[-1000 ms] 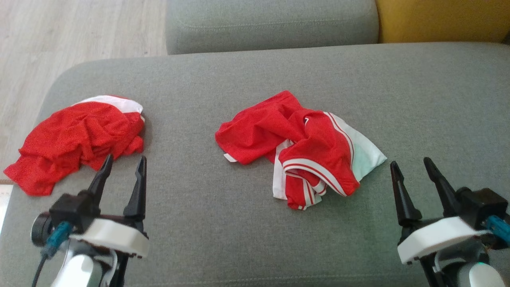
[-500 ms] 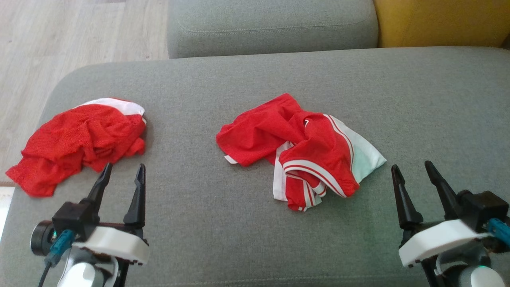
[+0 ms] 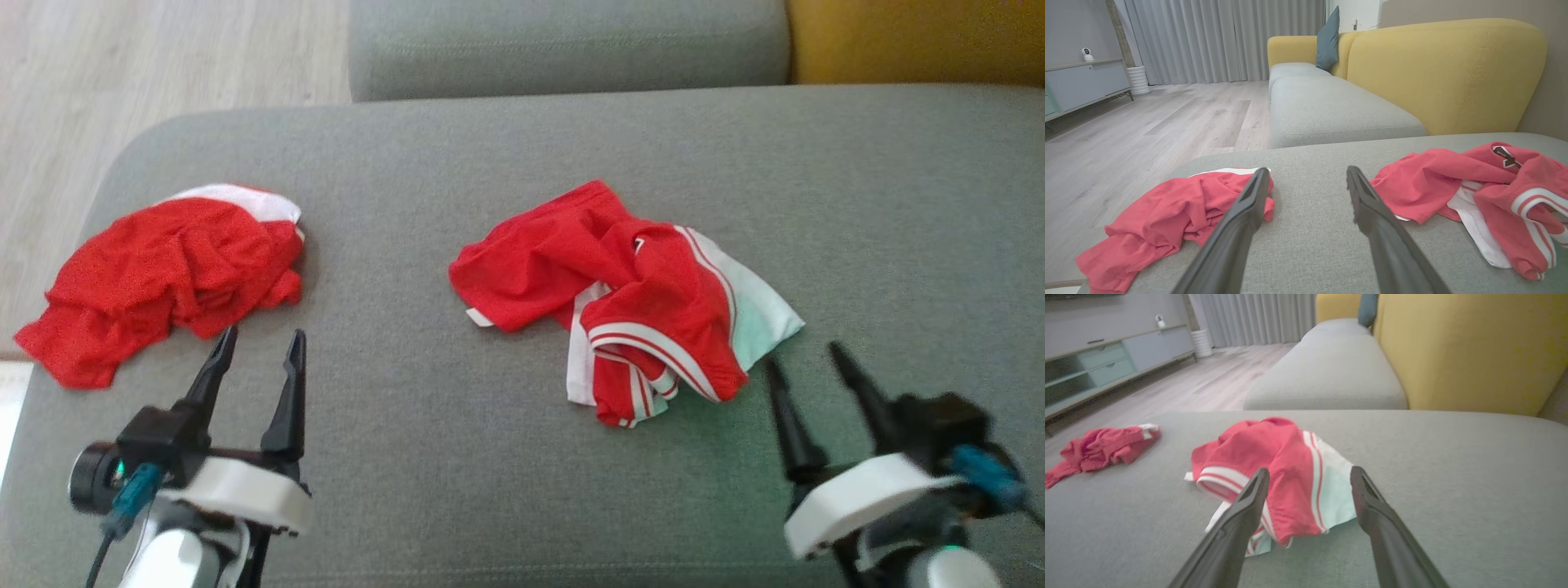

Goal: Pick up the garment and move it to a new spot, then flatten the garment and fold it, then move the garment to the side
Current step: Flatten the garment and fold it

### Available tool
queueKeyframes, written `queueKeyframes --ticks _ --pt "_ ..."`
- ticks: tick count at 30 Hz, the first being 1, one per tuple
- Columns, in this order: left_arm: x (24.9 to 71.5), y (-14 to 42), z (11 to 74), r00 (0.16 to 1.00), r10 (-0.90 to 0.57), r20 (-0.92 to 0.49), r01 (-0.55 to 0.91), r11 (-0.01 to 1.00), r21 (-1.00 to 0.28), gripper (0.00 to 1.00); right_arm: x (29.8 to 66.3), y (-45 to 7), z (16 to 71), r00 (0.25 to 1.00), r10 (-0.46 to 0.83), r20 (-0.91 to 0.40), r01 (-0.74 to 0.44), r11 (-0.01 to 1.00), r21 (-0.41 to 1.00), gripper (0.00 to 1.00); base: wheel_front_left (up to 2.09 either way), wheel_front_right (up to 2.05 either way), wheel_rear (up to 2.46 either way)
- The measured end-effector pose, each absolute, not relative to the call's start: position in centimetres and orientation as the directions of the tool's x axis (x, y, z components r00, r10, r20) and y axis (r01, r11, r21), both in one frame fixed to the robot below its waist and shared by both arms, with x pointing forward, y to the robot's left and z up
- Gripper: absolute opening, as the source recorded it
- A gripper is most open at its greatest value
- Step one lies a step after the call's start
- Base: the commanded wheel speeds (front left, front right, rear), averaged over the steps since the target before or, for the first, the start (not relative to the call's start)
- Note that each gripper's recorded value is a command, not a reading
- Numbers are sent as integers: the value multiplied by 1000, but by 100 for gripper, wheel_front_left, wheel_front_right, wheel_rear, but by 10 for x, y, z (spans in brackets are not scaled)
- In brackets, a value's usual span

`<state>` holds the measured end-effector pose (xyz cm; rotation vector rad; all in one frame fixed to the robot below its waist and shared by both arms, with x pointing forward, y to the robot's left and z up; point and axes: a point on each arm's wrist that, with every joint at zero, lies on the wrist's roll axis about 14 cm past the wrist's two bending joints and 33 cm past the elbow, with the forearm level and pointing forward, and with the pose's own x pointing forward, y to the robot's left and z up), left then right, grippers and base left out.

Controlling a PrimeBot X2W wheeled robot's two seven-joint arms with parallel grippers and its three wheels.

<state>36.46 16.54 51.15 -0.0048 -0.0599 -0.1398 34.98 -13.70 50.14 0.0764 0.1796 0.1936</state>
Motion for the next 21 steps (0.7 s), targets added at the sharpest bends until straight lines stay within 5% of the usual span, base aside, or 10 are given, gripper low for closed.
queueKeyframes --ticks 14,15,16,18,21 --pt "389 165 530 987 -107 124 107 994 1 100 377 -100 419 850 305 -430 -330 944 16 100 0 0 0" --pt "389 166 529 987 -102 122 103 995 2 100 379 -100 415 844 303 -443 -333 943 10 74 0 0 0" --pt "389 166 528 987 -103 121 103 995 1 100 379 -100 410 836 300 -459 -333 943 9 74 0 0 0" --pt "388 167 528 988 -100 120 101 995 4 100 379 -100 406 829 299 -474 -335 942 9 0 0 0 0" --pt "387 169 530 988 -90 127 90 996 2 100 382 -98 405 826 301 -476 -339 941 7 0 0 0 0"
